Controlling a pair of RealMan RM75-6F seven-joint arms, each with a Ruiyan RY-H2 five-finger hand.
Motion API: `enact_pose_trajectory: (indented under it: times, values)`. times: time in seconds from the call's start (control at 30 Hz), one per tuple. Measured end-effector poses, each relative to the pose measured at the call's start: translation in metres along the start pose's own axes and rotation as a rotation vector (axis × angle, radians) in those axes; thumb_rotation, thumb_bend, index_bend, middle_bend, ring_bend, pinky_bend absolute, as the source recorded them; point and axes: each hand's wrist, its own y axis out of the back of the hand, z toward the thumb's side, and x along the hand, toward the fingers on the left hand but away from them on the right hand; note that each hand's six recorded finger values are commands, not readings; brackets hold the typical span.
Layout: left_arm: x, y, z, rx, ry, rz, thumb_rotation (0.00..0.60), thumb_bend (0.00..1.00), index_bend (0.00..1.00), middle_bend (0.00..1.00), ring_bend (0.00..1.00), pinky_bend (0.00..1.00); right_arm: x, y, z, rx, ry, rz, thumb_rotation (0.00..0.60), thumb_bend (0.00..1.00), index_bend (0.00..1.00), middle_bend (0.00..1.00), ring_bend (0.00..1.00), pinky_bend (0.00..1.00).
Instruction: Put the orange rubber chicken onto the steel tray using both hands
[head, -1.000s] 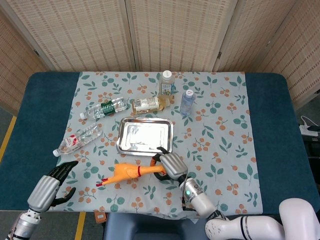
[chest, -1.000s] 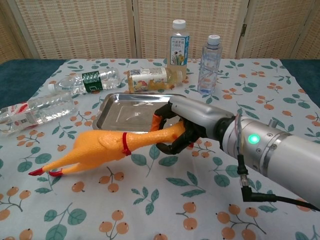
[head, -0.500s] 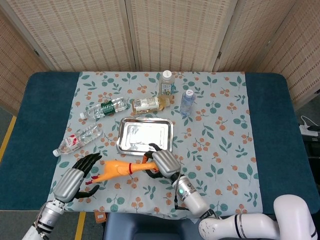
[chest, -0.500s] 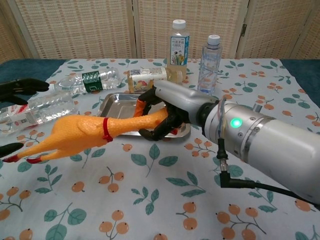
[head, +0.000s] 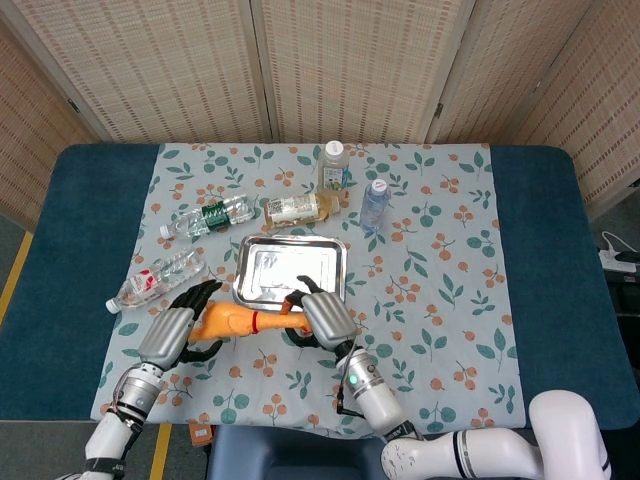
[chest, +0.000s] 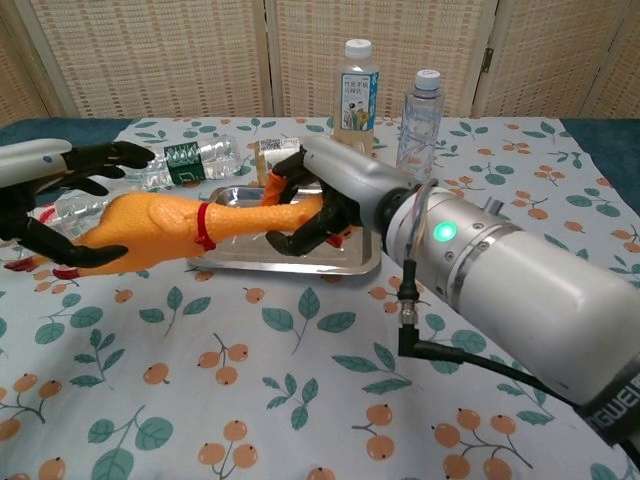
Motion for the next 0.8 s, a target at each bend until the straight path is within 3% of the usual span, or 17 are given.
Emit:
enact_pose_trajectory:
  times: [0.37,0.47,0.57,0.7,0.8]
  values:
    - [0.021,-0.009,-0.004,0.020,0.047,-0.017,0.600,0.33,0.03,0.04,0.03,0.13,-0.001,0.003,0.012,-0.016,0.011,-0.014,0.600,0.38,0.84,0.41,0.28,0.39]
    - [0.029,-0.007,-0.005,0.019,0.064,0.017,0.600,0.40,0.31,0.32,0.27,0.25,-0.002,0.004,0.011,-0.017,0.009,-0.016,0.600,0.38,0.84,0.41,0.28,0.39]
    - [0.033,-0.007,-0.006,-0.002,0.084,0.053,0.600,0.58,0.59,0.60,0.48,0.43,-0.002,0.006,0.010,-0.022,0.005,-0.019,0.600,0.38,0.84,0.41,0.28,0.39]
    - [0.038,-0.006,-0.011,-0.017,0.108,0.084,0.600,0.80,0.83,0.79,0.64,0.62,-0.001,0.009,0.007,-0.015,0.001,-0.022,0.600,0.38,0.84,0.41,0.28,0.39]
    - [0.039,-0.007,-0.012,-0.023,0.113,0.096,0.600,0.87,0.88,0.83,0.68,0.68,-0.001,0.009,0.004,-0.015,-0.006,-0.022,0.600,0.38,0.84,0.41,0.28,0.39]
